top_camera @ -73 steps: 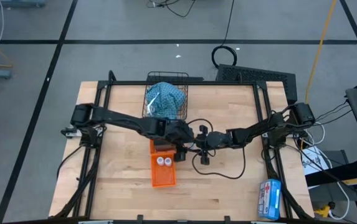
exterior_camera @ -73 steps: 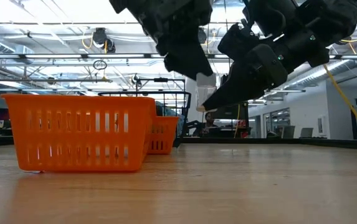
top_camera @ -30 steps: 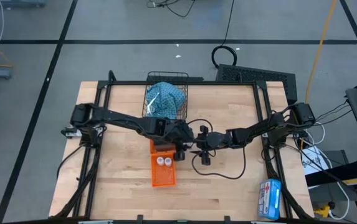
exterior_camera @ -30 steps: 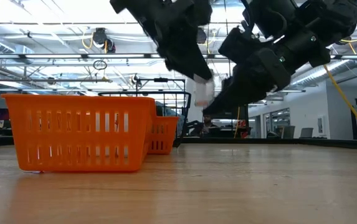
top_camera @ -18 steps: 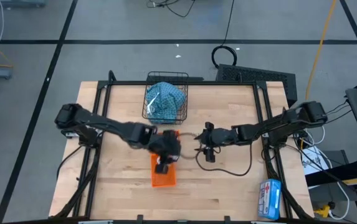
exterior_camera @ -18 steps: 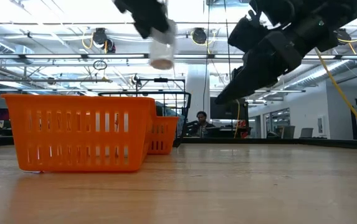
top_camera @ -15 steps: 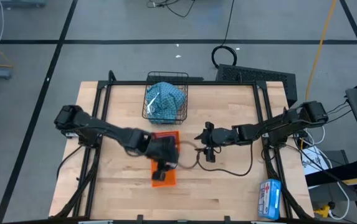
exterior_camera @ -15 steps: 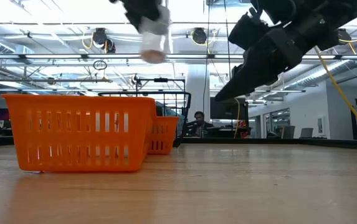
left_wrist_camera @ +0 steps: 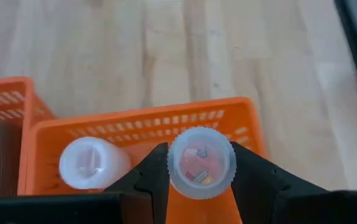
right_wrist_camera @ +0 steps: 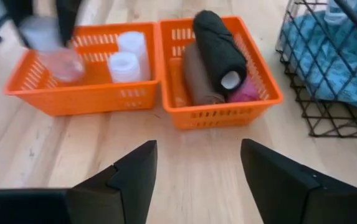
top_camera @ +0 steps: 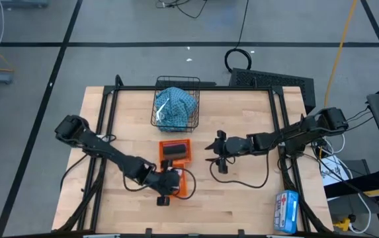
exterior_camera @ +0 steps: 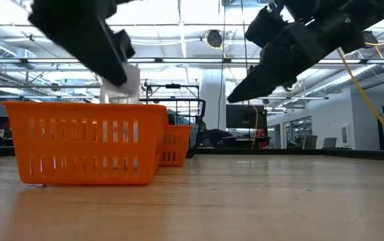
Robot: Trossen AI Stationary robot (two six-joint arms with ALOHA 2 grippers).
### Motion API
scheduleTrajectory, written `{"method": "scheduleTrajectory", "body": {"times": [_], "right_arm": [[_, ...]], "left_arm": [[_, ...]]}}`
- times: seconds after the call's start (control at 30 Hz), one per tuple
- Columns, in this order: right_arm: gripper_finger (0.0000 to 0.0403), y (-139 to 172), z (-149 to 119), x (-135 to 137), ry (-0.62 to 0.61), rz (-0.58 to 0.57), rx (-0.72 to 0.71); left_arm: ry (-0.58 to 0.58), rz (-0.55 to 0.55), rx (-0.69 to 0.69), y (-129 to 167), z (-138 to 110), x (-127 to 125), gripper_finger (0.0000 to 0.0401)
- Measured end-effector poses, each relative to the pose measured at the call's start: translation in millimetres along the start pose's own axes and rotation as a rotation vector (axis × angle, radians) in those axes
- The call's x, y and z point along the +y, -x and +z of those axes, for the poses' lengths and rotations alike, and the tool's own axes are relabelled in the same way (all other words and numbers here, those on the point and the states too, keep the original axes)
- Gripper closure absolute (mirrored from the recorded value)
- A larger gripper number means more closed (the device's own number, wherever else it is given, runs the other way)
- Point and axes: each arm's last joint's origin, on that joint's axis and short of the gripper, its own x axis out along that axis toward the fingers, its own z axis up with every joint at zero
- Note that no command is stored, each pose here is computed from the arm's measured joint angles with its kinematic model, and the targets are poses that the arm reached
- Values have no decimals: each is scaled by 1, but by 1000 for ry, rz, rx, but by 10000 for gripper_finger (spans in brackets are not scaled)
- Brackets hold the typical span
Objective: Pick & Place Medicine items
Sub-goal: Put the white medicine bottle into the bottom orange bin, then return to Home Position
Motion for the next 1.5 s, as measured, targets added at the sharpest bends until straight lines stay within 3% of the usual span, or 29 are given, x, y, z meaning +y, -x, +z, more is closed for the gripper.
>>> {"method": "scheduleTrajectory", "body": {"times": [0.23, 0.57, 0.83, 1.03, 1.23, 1.4, 1.5], "right_arm": [[193, 1, 3, 8, 20, 27, -39], [198, 1, 5, 8, 26, 30, -56], [197, 1, 5, 8, 26, 30, -55], [199, 1, 4, 8, 27, 30, -54], [196, 1, 4, 8, 28, 28, -46], [198, 1, 3, 8, 51, 28, -40], [199, 1, 3, 8, 46, 31, -39]], "left_arm": [[37, 9, -43, -15, -24, 9, 266], [70, 26, -35, -19, -33, 17, 266], [91, 52, -50, -19, -32, 18, 119], [86, 13, -34, -18, -30, 21, 52], [124, -217, -48, 23, -12, 33, 24], [56, -389, -184, 89, 2, 45, 20], [-10, -405, -288, 134, 1, 55, 24]]}}
